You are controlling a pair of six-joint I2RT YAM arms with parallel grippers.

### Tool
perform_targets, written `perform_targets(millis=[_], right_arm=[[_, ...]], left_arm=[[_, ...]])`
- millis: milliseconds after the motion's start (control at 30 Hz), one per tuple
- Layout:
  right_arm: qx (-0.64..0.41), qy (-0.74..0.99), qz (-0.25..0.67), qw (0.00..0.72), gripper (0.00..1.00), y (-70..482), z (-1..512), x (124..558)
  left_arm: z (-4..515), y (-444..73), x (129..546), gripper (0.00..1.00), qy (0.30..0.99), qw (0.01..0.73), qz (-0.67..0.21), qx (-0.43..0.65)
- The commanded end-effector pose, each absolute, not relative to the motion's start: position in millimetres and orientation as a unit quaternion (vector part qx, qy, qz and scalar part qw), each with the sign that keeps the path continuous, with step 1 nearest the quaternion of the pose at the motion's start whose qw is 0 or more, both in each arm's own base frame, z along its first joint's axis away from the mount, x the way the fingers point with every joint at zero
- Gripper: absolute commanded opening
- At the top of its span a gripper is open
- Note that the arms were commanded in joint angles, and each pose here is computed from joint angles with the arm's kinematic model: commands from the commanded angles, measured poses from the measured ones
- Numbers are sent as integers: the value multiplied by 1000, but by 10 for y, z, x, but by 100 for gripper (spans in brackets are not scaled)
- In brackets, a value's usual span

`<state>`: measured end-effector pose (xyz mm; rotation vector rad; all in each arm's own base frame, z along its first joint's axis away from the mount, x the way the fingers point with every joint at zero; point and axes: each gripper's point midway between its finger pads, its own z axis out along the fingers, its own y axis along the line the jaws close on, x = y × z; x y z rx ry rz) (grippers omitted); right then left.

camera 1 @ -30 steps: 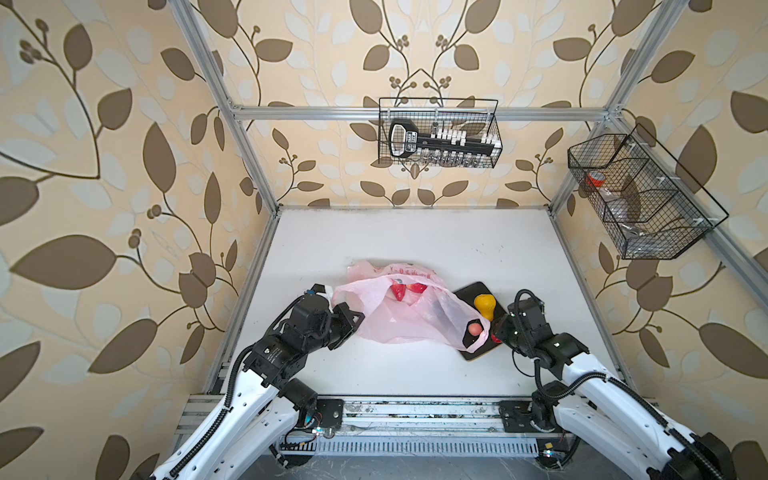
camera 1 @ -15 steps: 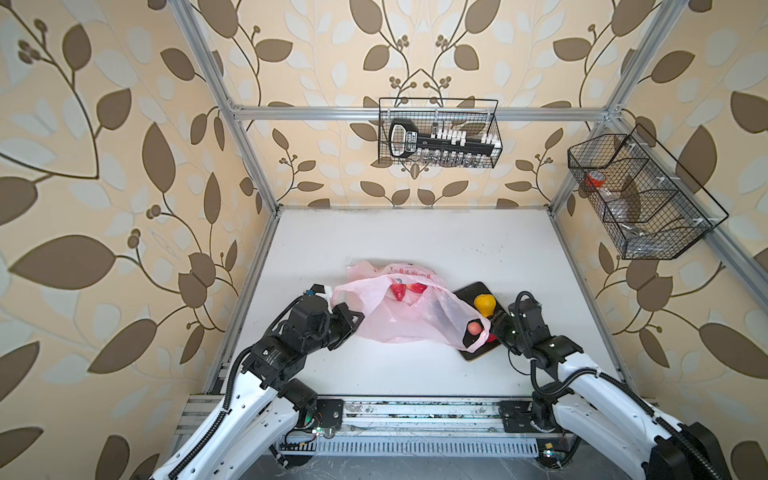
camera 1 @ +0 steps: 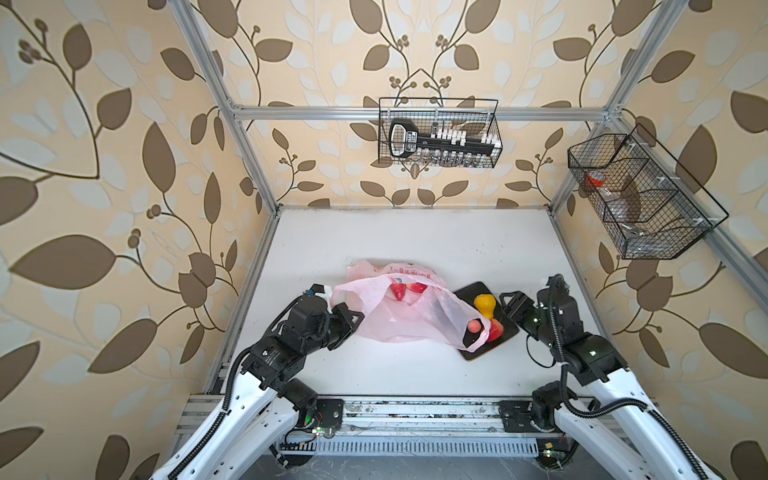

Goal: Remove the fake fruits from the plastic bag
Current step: 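Raise the right gripper off the mat and swing it toward the bag, then reach the right gripper into the bag opening toward the red fruits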

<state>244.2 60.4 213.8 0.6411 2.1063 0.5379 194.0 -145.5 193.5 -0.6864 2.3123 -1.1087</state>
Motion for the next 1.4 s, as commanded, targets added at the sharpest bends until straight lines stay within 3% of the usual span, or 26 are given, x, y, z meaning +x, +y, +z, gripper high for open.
perform_targets(millis=[0, 300, 567, 800, 1067, 1200, 1367], right_arm=[[150, 857, 217, 443, 59, 777, 2505, 2480], [-62, 831, 329, 443, 50, 1959, 3185, 2378], [-212, 847, 291, 392, 47, 3029, 2730, 1953], [-212, 882, 254, 337, 43, 3340, 1976, 2024], [-120, 905, 192, 360, 34, 3409, 1539, 2555], [-78, 908, 184, 367, 36, 3409, 1345, 2875], [-90, 911, 144, 375, 46, 3561, 1118, 3149]], left_arm=[[1933, -1495, 1951, 0, 845, 242, -410, -244], [1927, -1495, 1951, 0, 844, 241, -411, -246], [1934, -1493, 1945, 0, 846, 240, -408, -244], [1940, -1487, 1947, 0, 846, 242, -408, -244], [1965, -1487, 1931, 0, 845, 242, -411, -242], [1985, -1479, 1915, 0, 844, 244, -413, -241], [2017, -1492, 1899, 0, 844, 242, -416, -236]])
